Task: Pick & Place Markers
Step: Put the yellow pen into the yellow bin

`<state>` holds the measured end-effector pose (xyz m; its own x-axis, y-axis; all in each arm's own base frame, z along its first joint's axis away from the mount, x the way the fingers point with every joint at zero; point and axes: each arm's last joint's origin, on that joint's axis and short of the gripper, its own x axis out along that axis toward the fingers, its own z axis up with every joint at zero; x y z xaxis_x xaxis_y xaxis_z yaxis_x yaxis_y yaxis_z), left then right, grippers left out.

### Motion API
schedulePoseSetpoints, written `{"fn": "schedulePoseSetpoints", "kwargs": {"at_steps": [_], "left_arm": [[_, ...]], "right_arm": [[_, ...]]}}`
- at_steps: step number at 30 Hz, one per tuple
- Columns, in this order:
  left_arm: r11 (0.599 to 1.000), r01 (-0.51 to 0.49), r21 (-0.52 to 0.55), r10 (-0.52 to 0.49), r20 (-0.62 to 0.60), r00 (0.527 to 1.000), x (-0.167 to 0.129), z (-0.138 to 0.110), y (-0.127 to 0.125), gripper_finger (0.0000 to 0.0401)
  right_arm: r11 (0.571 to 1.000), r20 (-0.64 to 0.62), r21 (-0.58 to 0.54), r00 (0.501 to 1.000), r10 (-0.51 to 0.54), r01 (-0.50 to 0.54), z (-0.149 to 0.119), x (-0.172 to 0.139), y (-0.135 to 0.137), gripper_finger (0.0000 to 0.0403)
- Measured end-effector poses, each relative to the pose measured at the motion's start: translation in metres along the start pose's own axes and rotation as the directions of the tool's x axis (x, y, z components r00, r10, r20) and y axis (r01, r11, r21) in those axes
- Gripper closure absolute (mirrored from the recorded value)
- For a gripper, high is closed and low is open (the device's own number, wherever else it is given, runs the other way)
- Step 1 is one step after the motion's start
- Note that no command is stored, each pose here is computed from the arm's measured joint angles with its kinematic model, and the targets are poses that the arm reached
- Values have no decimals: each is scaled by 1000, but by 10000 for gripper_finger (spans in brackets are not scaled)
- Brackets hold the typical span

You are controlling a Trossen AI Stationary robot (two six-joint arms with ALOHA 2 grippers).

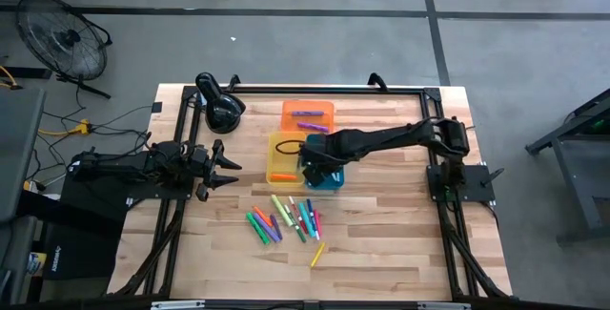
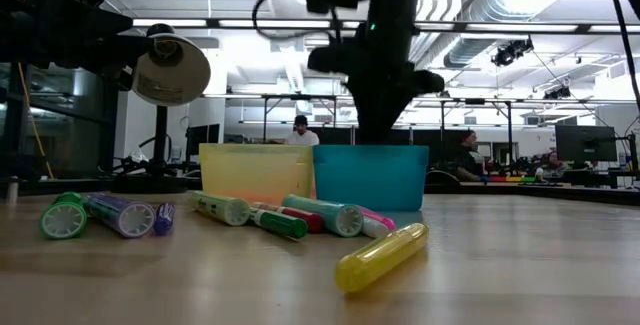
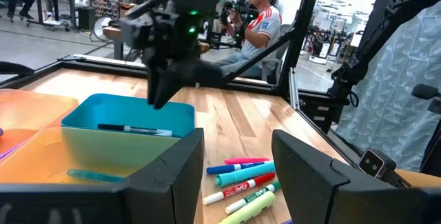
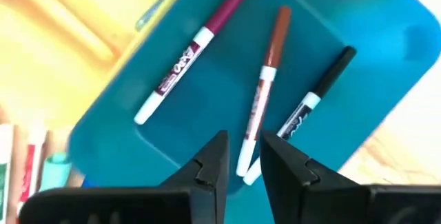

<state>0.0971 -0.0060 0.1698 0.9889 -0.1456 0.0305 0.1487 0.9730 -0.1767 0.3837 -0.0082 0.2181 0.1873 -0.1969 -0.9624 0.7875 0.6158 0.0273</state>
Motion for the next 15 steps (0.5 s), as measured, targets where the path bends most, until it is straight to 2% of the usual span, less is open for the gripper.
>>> {"fn": "schedulePoseSetpoints", "kwargs": {"at_steps": [10, 13, 15], "left_arm": [[1000, 0, 0, 0, 0, 1000, 0, 0, 0, 231], [1000, 0, 0, 0, 0, 1000, 0, 0, 0, 231], [1000, 0, 0, 0, 0, 1000, 0, 0, 0, 231]], "right_arm": [[984, -18, -162, 997, 74, -76, -49, -26, 31, 332], [961, -45, -254, 994, 98, -107, -66, -31, 40, 332], [930, -50, -348, 993, 106, -117, -76, -33, 45, 332]]}}
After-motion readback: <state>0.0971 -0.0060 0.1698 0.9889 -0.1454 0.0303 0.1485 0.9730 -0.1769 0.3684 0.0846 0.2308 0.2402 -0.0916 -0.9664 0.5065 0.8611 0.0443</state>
